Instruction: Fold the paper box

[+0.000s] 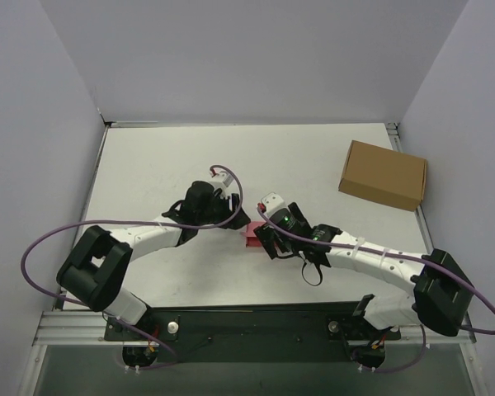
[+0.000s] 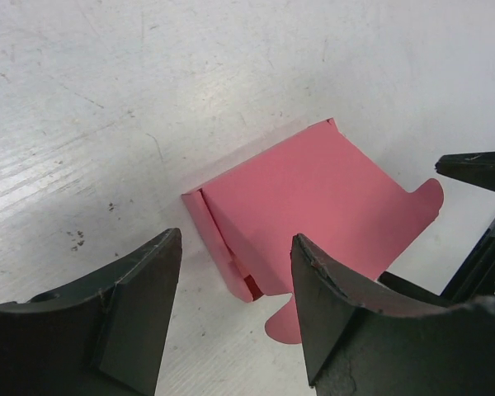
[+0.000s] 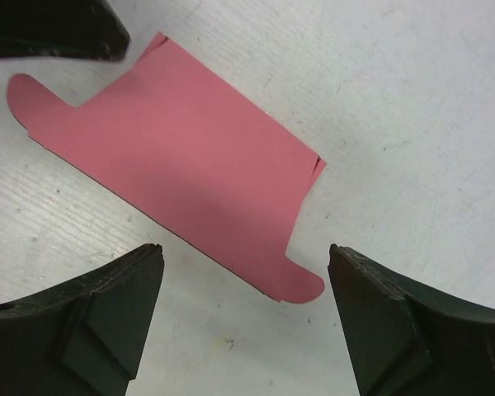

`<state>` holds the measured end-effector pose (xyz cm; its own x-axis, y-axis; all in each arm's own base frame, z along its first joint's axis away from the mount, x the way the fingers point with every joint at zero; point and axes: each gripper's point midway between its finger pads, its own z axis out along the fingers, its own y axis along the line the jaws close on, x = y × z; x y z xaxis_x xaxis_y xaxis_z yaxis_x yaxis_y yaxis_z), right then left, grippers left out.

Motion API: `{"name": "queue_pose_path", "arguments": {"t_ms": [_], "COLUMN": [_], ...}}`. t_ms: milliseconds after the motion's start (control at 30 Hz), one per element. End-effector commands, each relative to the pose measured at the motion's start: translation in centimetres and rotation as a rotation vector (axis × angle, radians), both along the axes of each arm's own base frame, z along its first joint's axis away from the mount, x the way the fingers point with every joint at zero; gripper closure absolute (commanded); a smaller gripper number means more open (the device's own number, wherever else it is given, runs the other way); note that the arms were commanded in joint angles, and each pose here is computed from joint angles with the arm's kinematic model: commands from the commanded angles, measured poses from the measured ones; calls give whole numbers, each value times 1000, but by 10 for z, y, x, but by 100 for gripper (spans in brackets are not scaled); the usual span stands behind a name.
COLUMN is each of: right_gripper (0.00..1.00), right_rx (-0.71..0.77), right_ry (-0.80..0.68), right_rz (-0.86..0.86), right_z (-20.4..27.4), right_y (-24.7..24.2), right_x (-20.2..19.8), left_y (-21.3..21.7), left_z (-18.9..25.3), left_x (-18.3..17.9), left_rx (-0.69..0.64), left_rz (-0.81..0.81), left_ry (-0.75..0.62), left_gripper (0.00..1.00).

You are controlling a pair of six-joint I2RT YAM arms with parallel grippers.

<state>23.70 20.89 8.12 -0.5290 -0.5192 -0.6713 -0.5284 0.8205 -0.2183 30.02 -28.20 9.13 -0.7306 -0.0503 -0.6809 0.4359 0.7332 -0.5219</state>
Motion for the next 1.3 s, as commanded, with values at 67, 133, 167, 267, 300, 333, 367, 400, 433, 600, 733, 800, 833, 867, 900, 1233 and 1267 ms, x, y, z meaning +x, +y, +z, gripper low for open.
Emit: {"name": "queue_pose_path", "arguments": {"t_ms": [67,133,167,267,300,333,367,400,433,600,733,800,833,867,900,1233,1267], "right_gripper": [17,16,16,16,16,17,18,19,20,27,27,27,28,29,29,31,30], "right_rx": [28,45,56,114,141,178,209,249,293,546,520,507,501,496,480,535,541], "right_ry": [-45,-30,-27,-15,-22,-15,-6,-3,17,215,312,366,375,384,406,470,451], "right_rz": [58,62,63,69,61,26,3,-32,-87,-352,-458,-485,-505,-516,-532,-535,-531], "right_z": [23,20,21,27,34,38,42,47,50,43,23,9,5,0,-9,-36,-30], "right_y": [17,15,15,14,13,13,11,7,4,-16,-30,-31,-35,-36,-38,-38,-40], "right_x": [10,3,1,-10,-11,-13,-12,-11,-9,3,7,6,7,8,5,6,8], "left_y": [-12,-12,-12,-13,-12,-13,-14,-14,-14,-13,-15,-16,-14,-13,-12,-10,-10], "left_z": [5,6,7,8,7,7,7,5,4,-8,-23,-27,-31,-33,-35,-56,-56], "left_x": [-2,-2,-2,-1,-2,-2,-2,-3,-3,-9,-19,-22,-24,-25,-26,-37,-37], "left_rx": [-83,-85,-86,-86,-81,-83,-85,-85,-80,-67,-48,-41,-33,-29,-23,1,2], "left_rz": [-37,-34,-33,-32,-33,-36,-37,-36,-33,-41,-54,-54,-50,-47,-46,-56,-56], "left_ry": [-7,-7,-10,-8,1,7,11,22,27,60,96,99,106,108,109,137,136], "left_gripper": [35,35,35,35,36,36,36,36,36,36,36,36,36,36,36,39,39]}}
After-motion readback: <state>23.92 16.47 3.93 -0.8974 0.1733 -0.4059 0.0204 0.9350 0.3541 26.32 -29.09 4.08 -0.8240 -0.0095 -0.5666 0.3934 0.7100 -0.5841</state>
